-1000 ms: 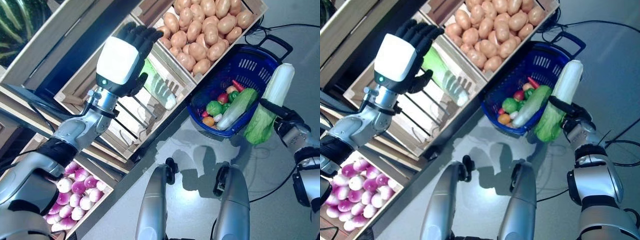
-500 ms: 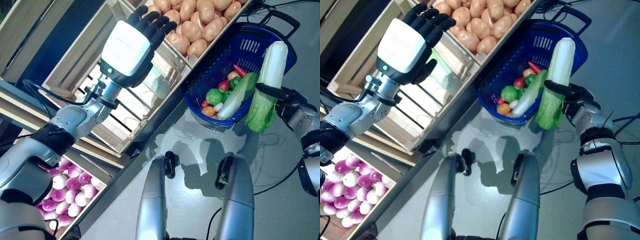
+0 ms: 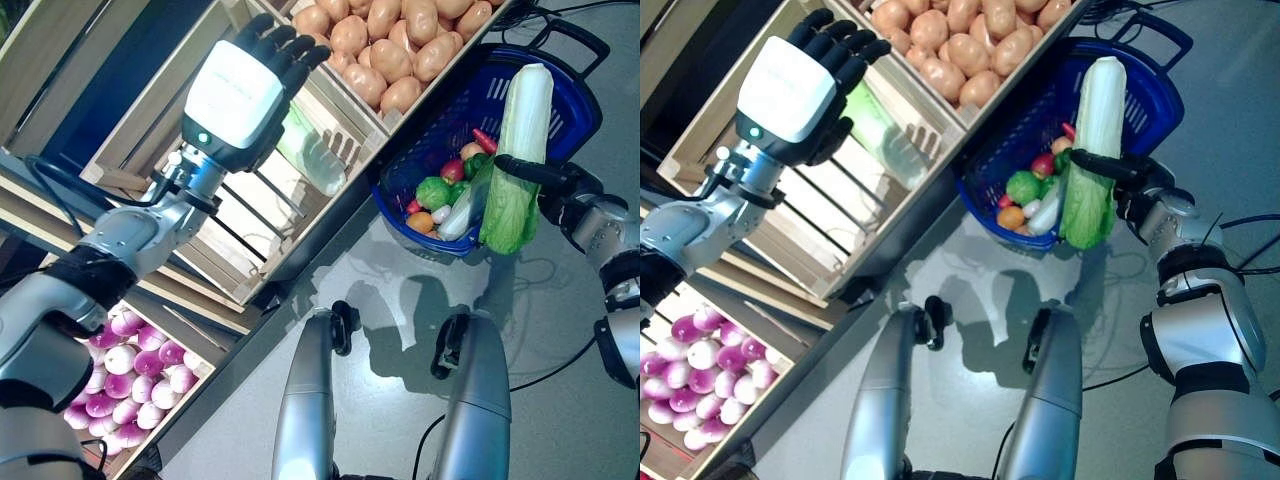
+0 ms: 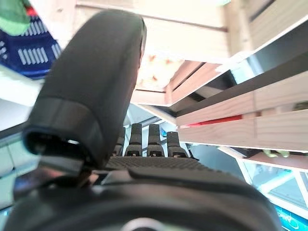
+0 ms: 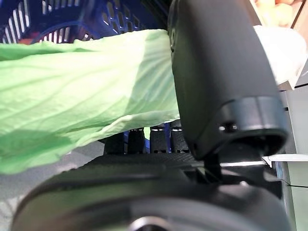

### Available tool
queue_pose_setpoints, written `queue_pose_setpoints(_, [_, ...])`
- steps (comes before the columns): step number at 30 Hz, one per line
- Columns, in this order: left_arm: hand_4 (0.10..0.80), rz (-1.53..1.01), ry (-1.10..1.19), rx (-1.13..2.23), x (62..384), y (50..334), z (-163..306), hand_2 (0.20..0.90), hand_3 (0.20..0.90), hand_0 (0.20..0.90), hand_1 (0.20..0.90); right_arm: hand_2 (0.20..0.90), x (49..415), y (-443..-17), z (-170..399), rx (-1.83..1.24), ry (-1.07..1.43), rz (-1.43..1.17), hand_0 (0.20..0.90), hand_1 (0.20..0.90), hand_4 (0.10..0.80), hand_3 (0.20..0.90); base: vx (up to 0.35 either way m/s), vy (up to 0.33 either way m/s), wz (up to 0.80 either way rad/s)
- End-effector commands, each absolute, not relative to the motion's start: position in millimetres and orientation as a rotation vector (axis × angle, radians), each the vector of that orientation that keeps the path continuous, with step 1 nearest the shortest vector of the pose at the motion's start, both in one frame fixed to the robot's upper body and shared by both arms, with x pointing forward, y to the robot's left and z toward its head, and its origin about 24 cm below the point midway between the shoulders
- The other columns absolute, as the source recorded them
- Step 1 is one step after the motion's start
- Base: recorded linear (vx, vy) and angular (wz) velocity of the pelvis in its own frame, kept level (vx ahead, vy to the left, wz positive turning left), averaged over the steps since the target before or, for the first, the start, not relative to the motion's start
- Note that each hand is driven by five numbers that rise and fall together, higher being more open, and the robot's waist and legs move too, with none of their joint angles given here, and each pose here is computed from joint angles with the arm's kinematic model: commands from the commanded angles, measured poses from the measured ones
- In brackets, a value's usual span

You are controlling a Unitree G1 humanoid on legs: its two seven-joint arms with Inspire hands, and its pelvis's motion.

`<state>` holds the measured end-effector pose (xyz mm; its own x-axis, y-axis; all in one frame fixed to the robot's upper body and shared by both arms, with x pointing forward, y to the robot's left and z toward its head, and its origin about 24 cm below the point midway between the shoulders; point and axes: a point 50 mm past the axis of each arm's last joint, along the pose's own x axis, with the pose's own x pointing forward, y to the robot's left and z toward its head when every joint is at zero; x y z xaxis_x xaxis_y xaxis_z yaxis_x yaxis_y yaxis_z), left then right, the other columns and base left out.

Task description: Put vegetables into the basket

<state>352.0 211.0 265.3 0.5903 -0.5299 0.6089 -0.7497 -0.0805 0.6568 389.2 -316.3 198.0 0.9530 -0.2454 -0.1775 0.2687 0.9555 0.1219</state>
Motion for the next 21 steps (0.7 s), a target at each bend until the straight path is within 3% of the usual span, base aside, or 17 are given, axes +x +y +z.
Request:
queue_pose_setpoints(1, [0.8, 0.554, -1.053, 1.705, 337, 247, 322, 0.9, 0.9, 0.9, 0.9, 0.9, 401, -289, 272, 0.432, -0.087, -0.056, 0.9, 0.9, 0.8, 0.9, 0.0, 0.0, 0.0])
queue_pose_setpoints(3, [0.8, 0.534, -1.014, 1.722, 339, 250, 315, 0.9, 0.9, 0.9, 0.9, 0.9, 404, -282, 271, 0.629, -0.115, -0.028, 0.9, 0.9, 0.8, 0.9, 0.037, 0.034, 0.01])
queue_pose_setpoints(13, [0.8, 0.36, -0.92, 1.824, 349, 238, 310, 0.9, 0.9, 0.9, 0.9, 0.9, 404, -282, 289, 0.7, -0.171, -0.176, 0.9, 0.9, 0.8, 0.9, 0.03, 0.027, 0.02])
queue_pose_setpoints(21, [0.8, 0.291, -0.906, 1.867, 361, 221, 313, 0.9, 0.9, 0.9, 0.9, 0.9, 395, -280, 328, 0.88, -0.523, -0.155, 0.9, 0.9, 0.8, 0.9, 0.041, 0.047, -0.02])
